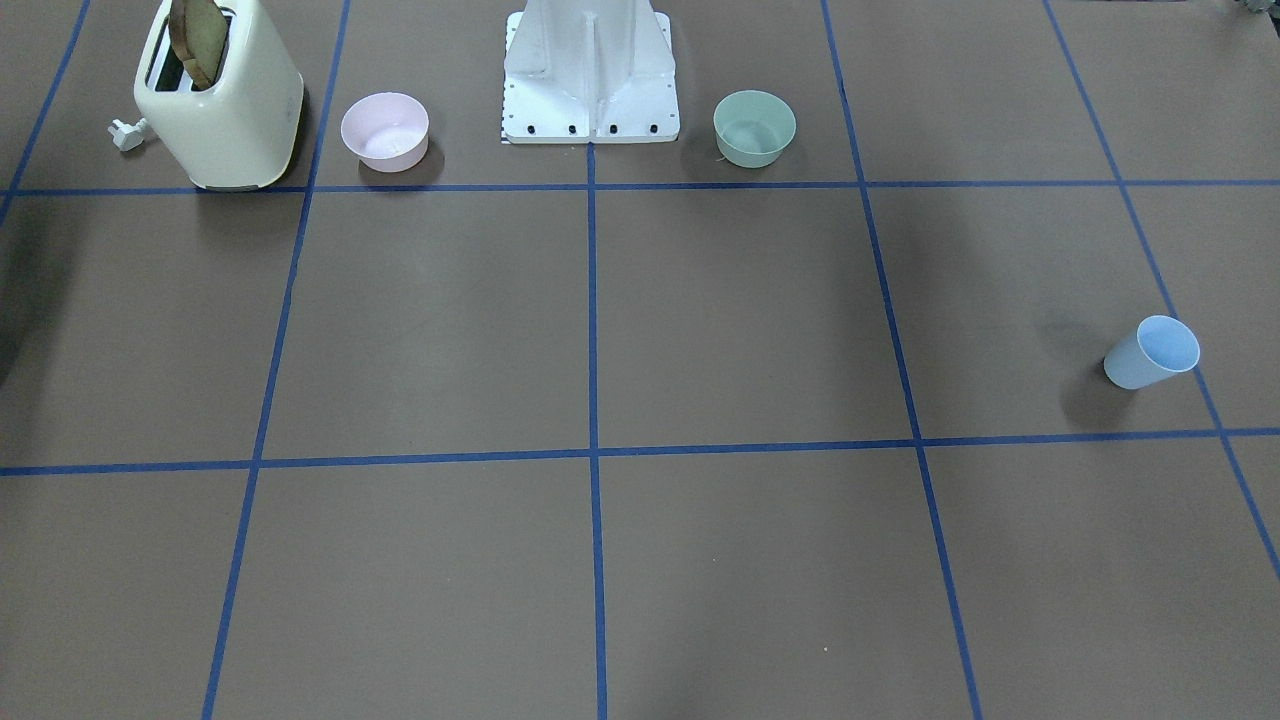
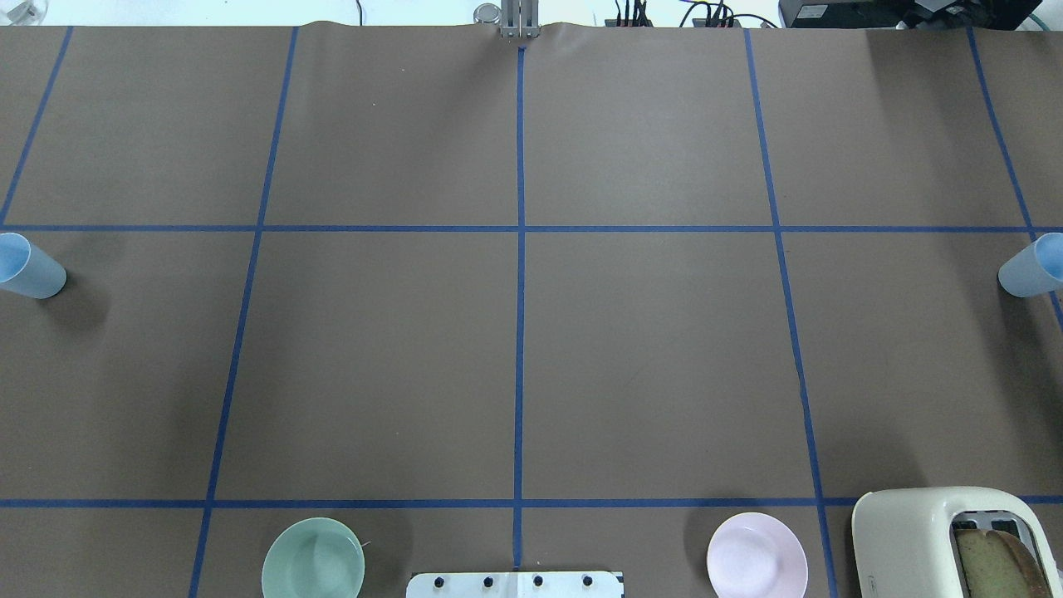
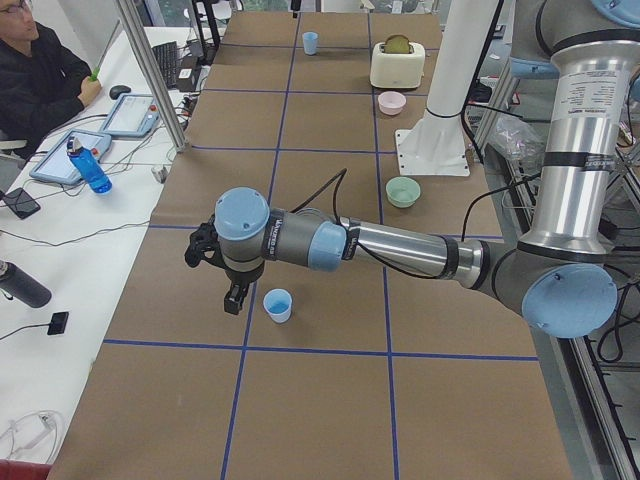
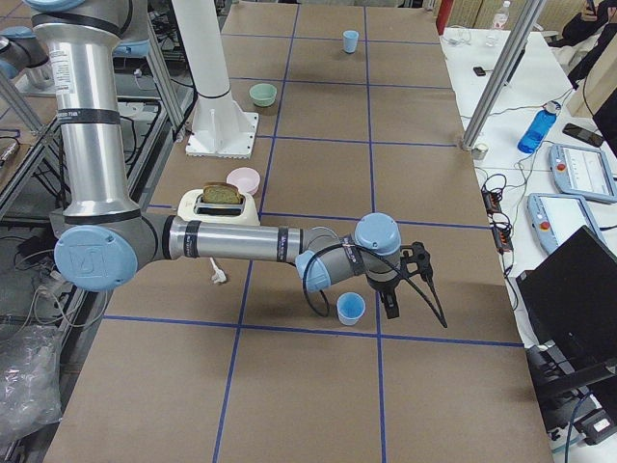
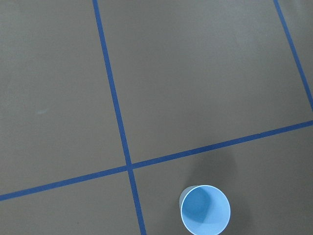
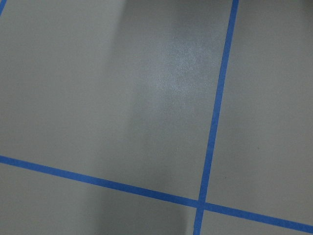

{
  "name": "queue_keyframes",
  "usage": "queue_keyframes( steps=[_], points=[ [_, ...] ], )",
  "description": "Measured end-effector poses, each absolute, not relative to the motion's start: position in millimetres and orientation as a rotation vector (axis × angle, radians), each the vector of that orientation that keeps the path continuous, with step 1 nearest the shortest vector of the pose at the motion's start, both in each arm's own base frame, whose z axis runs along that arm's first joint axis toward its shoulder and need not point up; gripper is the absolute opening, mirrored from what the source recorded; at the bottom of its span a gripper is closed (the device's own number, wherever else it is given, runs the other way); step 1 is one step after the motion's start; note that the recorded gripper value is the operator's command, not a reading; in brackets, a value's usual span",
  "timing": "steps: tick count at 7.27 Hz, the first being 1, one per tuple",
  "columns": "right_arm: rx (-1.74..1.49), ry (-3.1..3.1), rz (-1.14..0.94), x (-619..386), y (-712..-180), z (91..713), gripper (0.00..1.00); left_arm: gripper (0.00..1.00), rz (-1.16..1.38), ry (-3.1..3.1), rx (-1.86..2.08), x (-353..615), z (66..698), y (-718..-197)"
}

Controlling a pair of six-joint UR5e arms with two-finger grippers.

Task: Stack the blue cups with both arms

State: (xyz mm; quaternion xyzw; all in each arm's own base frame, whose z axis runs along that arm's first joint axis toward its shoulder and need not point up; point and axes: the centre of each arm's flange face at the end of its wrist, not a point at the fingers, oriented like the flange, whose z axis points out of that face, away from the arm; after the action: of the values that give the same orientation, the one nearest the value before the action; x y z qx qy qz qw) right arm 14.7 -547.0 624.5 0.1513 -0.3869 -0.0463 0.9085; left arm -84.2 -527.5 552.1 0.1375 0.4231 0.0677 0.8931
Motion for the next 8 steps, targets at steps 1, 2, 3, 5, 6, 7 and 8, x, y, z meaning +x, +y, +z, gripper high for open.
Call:
queue_keyframes(
  steps=[1, 2, 3, 5, 6, 7, 8],
  points=[
    [0.312, -0.798, -0.096, 15, -547, 624, 1.0, 0.98, 0.141, 0.878, 0.286, -84, 552, -527],
    [0.317, -0.799, -0.097, 15, -548, 622, 1.0, 0.98, 0.141, 0.877, 0.287, -84, 551, -527],
    [0.333, -0.797, -0.102, 14, -549, 613, 1.0, 0.98, 0.142, 0.877, 0.289, -84, 551, -527],
    [0.341, -0.775, -0.091, 16, -548, 611, 1.0, 0.98, 0.145, 0.877, 0.293, -83, 548, -528],
    [0.328, -0.773, -0.084, 16, -545, 618, 1.0, 0.98, 0.147, 0.877, 0.295, -82, 547, -529],
    [0.31, -0.775, -0.083, 13, -539, 626, 1.0, 0.98, 0.154, 0.878, 0.295, -80, 546, -530],
    [0.284, -0.775, -0.087, 7, -532, 637, 1.0, 0.98, 0.161, 0.879, 0.286, -71, 545, -533]
  ],
)
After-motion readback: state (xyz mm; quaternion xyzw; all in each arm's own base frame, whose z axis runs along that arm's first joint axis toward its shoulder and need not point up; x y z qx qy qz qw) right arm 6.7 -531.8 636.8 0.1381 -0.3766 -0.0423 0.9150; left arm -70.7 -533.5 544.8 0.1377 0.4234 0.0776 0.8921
